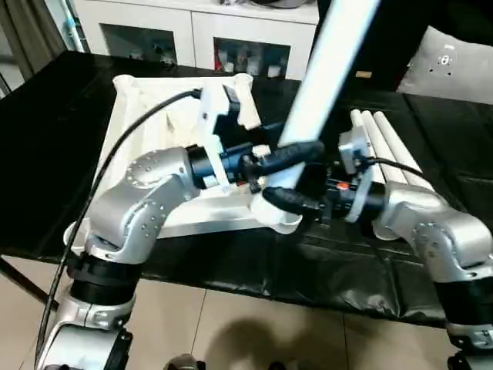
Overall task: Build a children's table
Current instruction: Pick table leg
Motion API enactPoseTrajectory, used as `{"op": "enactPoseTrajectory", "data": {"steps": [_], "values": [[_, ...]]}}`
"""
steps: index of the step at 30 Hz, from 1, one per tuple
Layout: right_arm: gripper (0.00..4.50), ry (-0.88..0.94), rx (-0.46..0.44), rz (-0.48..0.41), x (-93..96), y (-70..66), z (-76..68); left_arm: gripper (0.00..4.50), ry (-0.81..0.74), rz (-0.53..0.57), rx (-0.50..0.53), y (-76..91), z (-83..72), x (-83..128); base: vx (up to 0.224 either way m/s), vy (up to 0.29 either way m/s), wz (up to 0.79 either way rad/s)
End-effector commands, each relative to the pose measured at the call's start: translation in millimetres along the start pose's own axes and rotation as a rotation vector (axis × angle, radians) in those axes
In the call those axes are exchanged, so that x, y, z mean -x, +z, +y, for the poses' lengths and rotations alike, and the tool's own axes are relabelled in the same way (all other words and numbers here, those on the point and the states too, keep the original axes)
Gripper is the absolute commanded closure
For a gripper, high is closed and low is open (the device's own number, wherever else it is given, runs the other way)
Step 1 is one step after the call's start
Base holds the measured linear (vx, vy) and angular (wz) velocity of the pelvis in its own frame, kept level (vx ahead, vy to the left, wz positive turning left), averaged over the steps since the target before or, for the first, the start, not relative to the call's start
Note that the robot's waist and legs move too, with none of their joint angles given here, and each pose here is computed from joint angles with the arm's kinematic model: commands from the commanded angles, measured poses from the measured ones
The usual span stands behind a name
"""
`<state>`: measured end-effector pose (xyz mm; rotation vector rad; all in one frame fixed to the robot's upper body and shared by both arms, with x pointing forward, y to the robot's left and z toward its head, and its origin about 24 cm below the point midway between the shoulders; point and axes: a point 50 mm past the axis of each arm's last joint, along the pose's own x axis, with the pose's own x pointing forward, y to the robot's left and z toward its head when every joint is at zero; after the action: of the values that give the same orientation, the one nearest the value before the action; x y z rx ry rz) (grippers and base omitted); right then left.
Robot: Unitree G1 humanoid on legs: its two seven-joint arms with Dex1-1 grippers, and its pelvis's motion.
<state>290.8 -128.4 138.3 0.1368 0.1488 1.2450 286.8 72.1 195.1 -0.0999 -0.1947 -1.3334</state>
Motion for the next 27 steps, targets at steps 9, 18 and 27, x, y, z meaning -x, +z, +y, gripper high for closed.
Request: {"op": "enactPoseTrajectory", "data": {"steps": [9,18,27], "values": [[1.18,0.075,-0.001,-0.010,-5.6,1.3,5.3,2.63,-0.037,-0.006,-0.040,-0.1,-7.7,-7.9,0.000,0.000,0.00],[1.88,0.073,-0.022,-0.047,-2.5,3.6,5.1,2.63,-0.006,-0.020,-0.032,-2.6,-6.7,-7.3,0.000,0.000,0.00],[1.43,0.062,-0.040,-0.046,3.4,5.8,3.8,2.64,0.048,-0.006,0.002,-8.6,-0.1,-0.8,0.000,0.000,0.00]]}}
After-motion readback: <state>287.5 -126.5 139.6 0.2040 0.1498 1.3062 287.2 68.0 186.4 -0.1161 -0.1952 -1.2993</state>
